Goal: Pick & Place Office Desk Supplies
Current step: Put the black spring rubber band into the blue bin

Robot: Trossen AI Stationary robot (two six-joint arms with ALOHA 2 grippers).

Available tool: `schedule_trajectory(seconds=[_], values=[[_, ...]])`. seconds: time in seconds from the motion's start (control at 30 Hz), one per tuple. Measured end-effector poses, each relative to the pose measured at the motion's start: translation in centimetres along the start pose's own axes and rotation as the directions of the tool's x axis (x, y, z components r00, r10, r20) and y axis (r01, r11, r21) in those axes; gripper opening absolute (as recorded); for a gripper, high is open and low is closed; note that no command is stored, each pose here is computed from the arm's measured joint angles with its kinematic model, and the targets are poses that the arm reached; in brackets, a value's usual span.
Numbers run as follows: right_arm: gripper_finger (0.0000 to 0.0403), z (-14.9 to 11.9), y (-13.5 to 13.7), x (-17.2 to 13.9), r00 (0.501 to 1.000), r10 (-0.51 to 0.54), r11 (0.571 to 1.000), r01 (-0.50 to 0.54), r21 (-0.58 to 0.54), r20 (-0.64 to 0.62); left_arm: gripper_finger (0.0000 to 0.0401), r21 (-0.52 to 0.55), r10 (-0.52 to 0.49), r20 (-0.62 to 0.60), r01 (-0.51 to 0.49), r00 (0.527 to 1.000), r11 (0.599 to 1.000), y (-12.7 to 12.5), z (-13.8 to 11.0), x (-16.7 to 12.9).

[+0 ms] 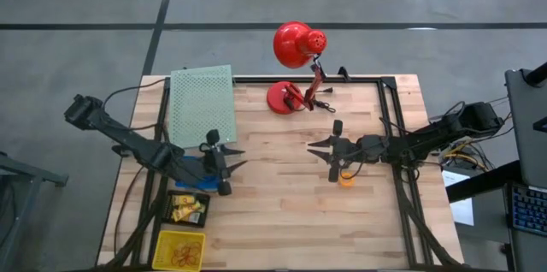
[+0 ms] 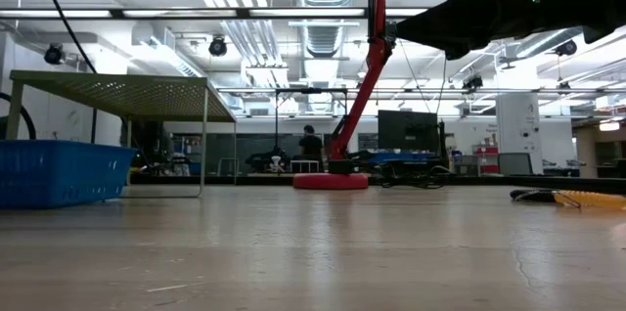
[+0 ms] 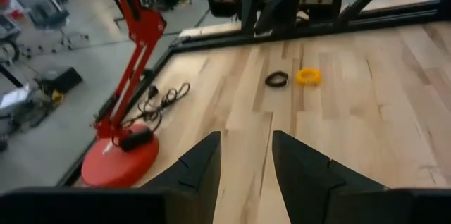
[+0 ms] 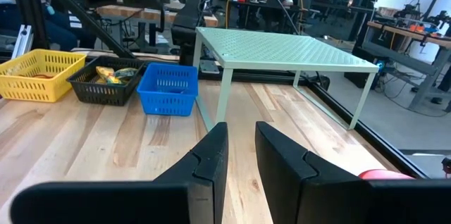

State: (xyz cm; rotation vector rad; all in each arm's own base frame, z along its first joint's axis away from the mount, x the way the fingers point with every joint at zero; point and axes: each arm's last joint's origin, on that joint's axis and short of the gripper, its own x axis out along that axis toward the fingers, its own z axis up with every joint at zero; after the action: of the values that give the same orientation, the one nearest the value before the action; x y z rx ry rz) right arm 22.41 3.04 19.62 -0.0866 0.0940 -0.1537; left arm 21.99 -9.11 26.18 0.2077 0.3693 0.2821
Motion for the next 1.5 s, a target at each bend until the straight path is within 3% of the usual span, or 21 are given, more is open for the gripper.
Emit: schedule_trajectory(seconds=[1.5], values=[[0.0068, 0.0, -0.01, 0.01, 1.0, 0.0, 1.0, 0.0, 0.0, 0.0, 0.0134, 0.026, -0.001, -0.023, 0.001, 1.0, 1.0, 0.0, -0.39, 0.03]])
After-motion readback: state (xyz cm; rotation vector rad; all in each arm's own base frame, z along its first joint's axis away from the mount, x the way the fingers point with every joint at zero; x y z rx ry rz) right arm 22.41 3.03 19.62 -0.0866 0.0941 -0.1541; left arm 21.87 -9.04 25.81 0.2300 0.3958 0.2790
